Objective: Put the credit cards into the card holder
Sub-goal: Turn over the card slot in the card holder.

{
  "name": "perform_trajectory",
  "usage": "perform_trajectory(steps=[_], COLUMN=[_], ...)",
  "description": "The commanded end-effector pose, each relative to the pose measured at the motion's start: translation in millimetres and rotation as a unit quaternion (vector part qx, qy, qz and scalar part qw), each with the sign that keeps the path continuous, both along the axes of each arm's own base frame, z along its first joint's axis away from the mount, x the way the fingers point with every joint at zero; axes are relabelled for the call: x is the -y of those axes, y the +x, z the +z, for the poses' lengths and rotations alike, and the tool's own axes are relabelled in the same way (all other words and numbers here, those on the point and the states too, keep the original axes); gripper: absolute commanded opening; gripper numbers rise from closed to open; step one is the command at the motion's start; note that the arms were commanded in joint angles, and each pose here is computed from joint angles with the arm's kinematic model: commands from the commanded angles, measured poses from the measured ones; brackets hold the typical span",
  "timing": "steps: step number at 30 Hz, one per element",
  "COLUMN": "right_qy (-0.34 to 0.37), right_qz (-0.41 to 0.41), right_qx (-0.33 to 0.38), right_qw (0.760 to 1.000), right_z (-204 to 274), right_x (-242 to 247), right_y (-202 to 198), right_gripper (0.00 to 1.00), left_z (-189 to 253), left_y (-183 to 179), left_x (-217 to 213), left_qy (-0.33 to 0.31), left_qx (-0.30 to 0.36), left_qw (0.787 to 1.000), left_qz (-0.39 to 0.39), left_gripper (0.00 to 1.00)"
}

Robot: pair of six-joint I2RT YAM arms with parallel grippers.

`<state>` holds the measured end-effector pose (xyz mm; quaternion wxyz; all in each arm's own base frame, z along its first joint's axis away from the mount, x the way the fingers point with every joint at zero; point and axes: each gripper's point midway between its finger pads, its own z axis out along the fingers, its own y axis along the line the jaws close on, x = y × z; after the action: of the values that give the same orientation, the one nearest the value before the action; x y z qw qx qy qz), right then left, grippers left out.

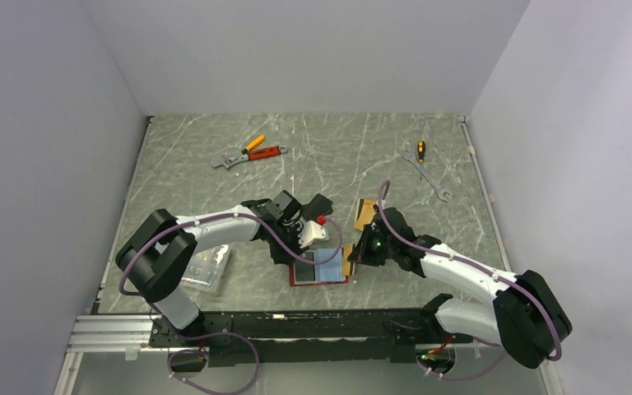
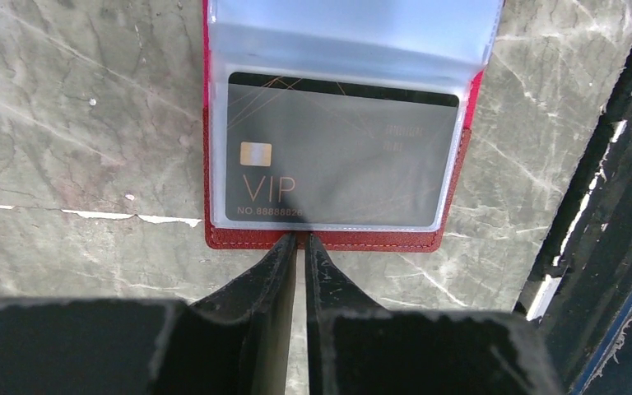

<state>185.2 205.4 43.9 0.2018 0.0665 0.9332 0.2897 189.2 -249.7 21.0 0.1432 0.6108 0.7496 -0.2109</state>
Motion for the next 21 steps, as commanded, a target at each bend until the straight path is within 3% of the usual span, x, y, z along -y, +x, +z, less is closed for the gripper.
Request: perform_trajectory(steps=[1, 21], right_qy=[0.028, 0.076], right_qz=[-0.004, 0.017], right_qx=[0.017, 0.033], right_qw=[0.999, 0.996], right_z=[6.3, 25.4], right_x=[-7.1, -27.5], right_y=[3.6, 4.8], right_gripper=[0.0, 0.0], left_z=[-2.4, -0.1], left_y=[5.5, 4.8], left_x=[0.8, -0.4], left_qy=[0.006, 0.012], left_qx=[0.02, 0.028], left_qw=[1.0, 0.999], left_qz=[-0.011, -0.019], left_gripper=[0.14, 0.1])
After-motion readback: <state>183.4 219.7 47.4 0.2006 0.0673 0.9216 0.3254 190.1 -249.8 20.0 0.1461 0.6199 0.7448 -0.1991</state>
